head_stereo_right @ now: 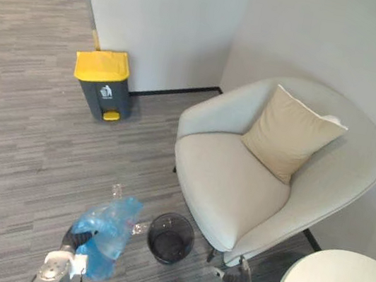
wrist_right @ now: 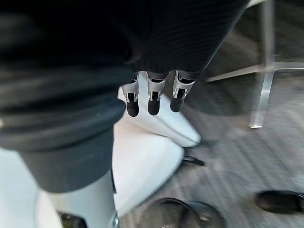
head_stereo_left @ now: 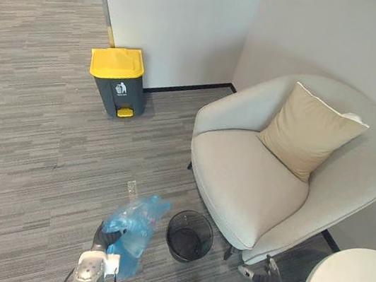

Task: Gather rubbish on tea table into small bin, then transfer packed bag to large trash can.

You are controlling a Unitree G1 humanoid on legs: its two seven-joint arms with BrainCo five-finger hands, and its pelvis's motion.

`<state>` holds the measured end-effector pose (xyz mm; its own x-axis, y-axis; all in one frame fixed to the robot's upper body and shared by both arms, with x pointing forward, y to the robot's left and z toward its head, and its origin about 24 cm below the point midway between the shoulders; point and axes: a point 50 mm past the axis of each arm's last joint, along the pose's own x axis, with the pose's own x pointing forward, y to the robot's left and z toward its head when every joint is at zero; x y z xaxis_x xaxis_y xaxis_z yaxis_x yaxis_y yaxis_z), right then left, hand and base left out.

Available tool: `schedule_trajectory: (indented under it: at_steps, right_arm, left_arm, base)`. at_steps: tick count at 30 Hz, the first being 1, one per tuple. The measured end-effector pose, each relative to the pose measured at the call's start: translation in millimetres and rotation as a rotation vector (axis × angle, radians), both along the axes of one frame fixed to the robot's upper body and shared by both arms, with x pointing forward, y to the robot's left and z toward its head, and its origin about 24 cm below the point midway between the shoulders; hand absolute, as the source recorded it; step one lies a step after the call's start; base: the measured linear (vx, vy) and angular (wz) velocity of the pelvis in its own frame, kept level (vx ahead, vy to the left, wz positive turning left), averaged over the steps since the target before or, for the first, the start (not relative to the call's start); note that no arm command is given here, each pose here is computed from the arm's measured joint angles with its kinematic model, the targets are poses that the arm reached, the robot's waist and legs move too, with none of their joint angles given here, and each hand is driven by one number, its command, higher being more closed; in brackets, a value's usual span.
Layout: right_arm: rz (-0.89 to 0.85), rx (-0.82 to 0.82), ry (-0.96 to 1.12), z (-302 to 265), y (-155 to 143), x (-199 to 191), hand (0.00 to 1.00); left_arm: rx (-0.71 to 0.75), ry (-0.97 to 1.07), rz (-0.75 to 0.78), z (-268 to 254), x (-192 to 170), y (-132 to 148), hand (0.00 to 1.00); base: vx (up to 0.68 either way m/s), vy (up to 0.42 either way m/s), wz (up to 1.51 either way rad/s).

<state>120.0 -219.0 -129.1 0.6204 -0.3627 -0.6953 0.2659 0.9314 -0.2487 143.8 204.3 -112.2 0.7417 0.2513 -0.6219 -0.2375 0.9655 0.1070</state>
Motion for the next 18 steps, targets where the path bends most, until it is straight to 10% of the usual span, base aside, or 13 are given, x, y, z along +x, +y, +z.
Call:
schedule_trajectory:
  at_steps: [18]
  right_arm:
    - [-0.038,0.038,0.07,-11,6,-3,0.0]
  left_arm:
    - [-0.007,0.168,0.049,-24,-29,3,1.0]
  base:
    - [-0.03,-0.002,0.19]
